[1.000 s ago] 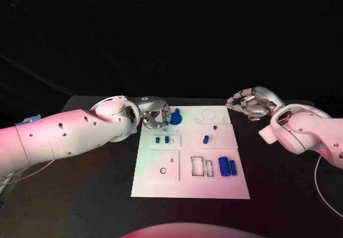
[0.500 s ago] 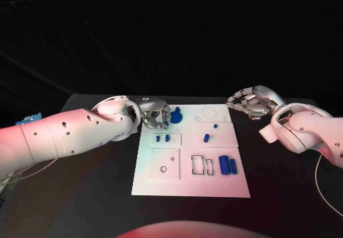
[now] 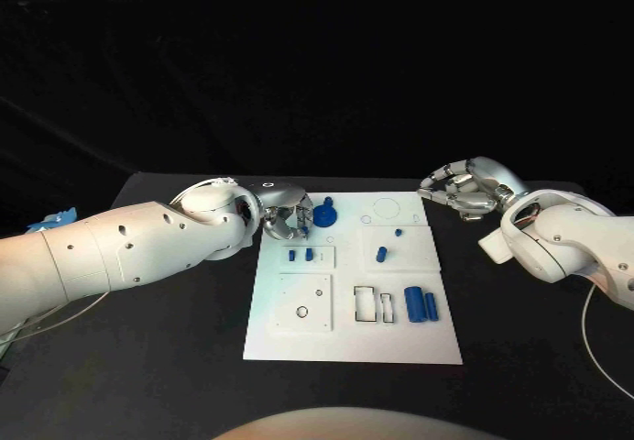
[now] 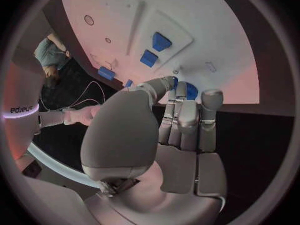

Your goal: Assemble the parts on the task board

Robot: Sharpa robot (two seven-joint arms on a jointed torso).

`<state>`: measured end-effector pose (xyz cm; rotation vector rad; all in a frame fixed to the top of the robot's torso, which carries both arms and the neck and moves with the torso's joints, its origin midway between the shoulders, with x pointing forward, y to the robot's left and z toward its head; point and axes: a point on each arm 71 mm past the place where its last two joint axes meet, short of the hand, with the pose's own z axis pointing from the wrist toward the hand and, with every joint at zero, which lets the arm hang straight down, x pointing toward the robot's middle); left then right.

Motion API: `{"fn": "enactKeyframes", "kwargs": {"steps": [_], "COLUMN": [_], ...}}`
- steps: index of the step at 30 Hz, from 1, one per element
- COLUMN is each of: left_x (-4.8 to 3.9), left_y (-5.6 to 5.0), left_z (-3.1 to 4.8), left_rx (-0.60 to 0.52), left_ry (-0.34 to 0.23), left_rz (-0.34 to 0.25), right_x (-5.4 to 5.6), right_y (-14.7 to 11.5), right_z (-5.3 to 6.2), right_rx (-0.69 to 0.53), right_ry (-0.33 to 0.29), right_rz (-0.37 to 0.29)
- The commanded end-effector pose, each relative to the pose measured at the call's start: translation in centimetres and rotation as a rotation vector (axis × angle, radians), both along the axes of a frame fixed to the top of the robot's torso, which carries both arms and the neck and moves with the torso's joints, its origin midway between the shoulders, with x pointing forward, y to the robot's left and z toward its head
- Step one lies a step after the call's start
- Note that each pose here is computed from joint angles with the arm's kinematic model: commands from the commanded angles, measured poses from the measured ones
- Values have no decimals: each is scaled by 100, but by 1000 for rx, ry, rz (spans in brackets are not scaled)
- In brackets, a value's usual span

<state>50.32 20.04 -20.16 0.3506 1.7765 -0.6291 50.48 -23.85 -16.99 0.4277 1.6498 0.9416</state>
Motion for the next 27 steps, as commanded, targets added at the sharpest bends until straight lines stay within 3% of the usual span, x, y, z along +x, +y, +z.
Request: {"fn": "enactKeyframes", "kwargs": {"steps": [1,27], "left_x": [-3,25], "left_y": [-14,-5], "left_z": [-19,-62], "left_rx": [8,39], "left_ry": [20,40], "left_rz": [-6,-1], "right_x": [-4,-7], "right_y": [13,15], "right_z": [4,9], "right_rx": [-4,-2], "right_ry": [-9,-15], "right_rz": [9,9]}}
